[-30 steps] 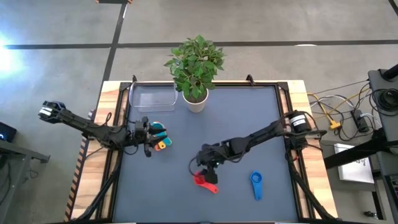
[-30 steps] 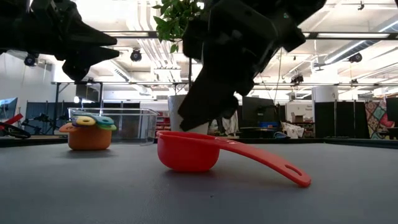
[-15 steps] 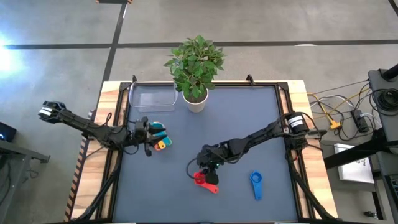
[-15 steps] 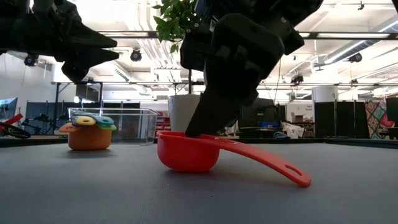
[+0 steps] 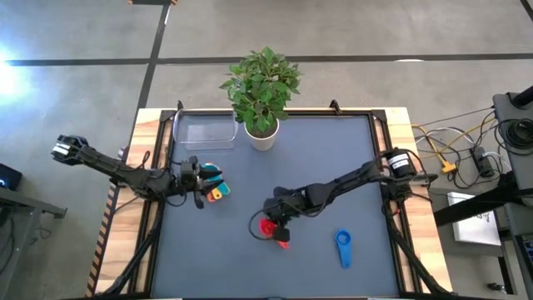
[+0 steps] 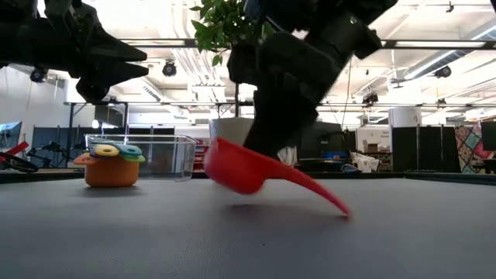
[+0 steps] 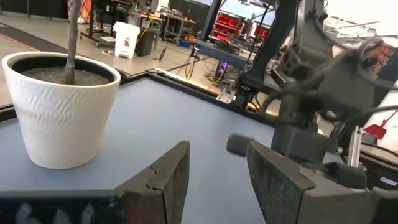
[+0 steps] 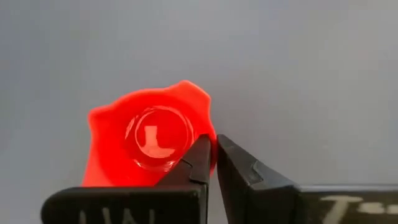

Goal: Nest measuring cups in basket
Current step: Stack the red measuring cup on top of the light blue measuring cup

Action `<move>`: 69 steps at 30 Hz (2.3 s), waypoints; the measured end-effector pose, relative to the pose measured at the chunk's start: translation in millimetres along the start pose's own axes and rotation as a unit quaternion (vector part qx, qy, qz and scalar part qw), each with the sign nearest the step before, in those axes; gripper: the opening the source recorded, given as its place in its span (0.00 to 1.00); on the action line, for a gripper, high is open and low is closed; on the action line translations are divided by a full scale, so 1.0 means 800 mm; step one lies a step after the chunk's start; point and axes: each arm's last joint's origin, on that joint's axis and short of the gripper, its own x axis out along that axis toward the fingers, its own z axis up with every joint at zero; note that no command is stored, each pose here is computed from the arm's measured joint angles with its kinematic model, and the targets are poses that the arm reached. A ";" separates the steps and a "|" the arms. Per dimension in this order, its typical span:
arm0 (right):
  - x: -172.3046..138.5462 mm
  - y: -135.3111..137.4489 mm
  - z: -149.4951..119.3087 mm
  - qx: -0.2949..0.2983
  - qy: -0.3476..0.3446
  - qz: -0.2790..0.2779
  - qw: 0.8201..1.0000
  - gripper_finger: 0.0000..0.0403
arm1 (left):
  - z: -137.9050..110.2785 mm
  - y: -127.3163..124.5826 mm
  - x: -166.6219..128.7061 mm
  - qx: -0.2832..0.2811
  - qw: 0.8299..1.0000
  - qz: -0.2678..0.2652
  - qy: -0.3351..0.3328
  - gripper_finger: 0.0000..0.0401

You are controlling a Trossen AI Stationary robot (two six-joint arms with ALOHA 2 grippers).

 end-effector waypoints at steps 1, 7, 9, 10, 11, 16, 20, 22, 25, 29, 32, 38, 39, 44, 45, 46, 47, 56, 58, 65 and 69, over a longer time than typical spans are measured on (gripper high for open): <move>-0.003 -0.001 0.004 0.002 -0.009 -0.011 1.000 0.02 | -0.001 0.000 0.000 -0.001 1.000 0.001 0.002 0.36; -0.015 -0.021 0.045 0.040 -0.094 -0.092 0.991 0.02 | -0.003 0.002 0.002 -0.004 1.000 0.031 -0.002 0.36; -0.019 -0.030 0.061 0.047 -0.128 -0.092 0.986 0.02 | -0.002 0.002 0.001 -0.003 1.000 0.031 -0.004 0.36; -0.021 -0.035 0.067 0.047 -0.136 -0.094 0.985 0.02 | -0.001 0.002 0.001 -0.003 1.000 0.030 -0.006 0.36; -0.023 -0.040 0.072 0.047 -0.143 -0.098 0.984 0.02 | 0.000 0.002 0.000 -0.003 1.000 0.030 -0.008 0.36; -0.036 -0.065 0.101 0.058 -0.179 -0.110 0.976 0.02 | 0.004 0.006 -0.007 0.000 1.000 0.029 -0.010 0.36; -0.042 -0.081 0.111 0.066 -0.200 -0.108 0.972 0.02 | 0.002 0.012 -0.015 0.001 0.999 0.037 0.011 0.36; -0.042 -0.089 0.112 0.073 -0.206 -0.111 0.970 0.02 | -0.001 0.016 -0.019 -0.016 0.999 0.044 0.026 0.36; -0.044 -0.100 0.114 0.087 -0.212 -0.129 0.965 0.02 | -0.004 0.019 -0.021 -0.036 0.997 0.051 0.038 0.36; -0.045 -0.108 0.114 0.106 -0.223 -0.188 0.950 0.02 | -0.004 0.018 -0.021 -0.031 0.998 0.046 0.039 0.36; -0.047 -0.109 0.115 0.117 -0.241 -0.222 0.937 0.02 | -0.005 0.019 -0.019 -0.021 0.997 0.062 0.037 0.36; -0.051 -0.111 0.120 0.127 -0.267 -0.254 0.921 0.02 | -0.005 0.016 -0.014 -0.028 0.997 0.072 0.022 0.36; -0.051 -0.112 0.120 0.129 -0.272 -0.263 0.917 0.02 | -0.006 0.016 -0.012 -0.027 0.997 0.074 0.025 0.36; -0.054 -0.112 0.125 0.130 -0.292 -0.269 0.908 0.02 | -0.010 0.014 -0.005 -0.031 0.995 0.089 0.023 0.36; -0.054 -0.112 0.125 0.129 -0.294 -0.269 0.908 0.02 | -0.011 0.013 -0.004 -0.024 0.996 0.088 0.022 0.36; -0.054 -0.112 0.125 0.128 -0.294 -0.269 0.908 0.02 | -0.011 0.012 -0.002 -0.017 0.996 0.087 0.021 0.36; -0.054 -0.112 0.125 0.127 -0.294 -0.270 0.908 0.02 | -0.011 0.011 -0.001 -0.014 0.996 0.085 0.018 0.36; -0.054 -0.111 0.126 0.127 -0.295 -0.269 0.908 0.02 | -0.014 0.007 0.010 -0.012 0.996 0.084 0.009 0.54; -0.054 -0.111 0.125 0.127 -0.295 -0.269 0.908 0.02 | -0.014 0.006 0.011 -0.019 0.996 0.083 0.005 0.60; -0.055 -0.111 0.126 0.128 -0.299 -0.268 0.907 0.02 | -0.017 0.009 0.020 -0.021 0.995 0.101 0.004 0.70; -0.055 -0.111 0.126 0.128 -0.300 -0.268 0.907 0.02 | -0.008 -0.002 0.032 -0.013 0.995 0.103 0.011 0.70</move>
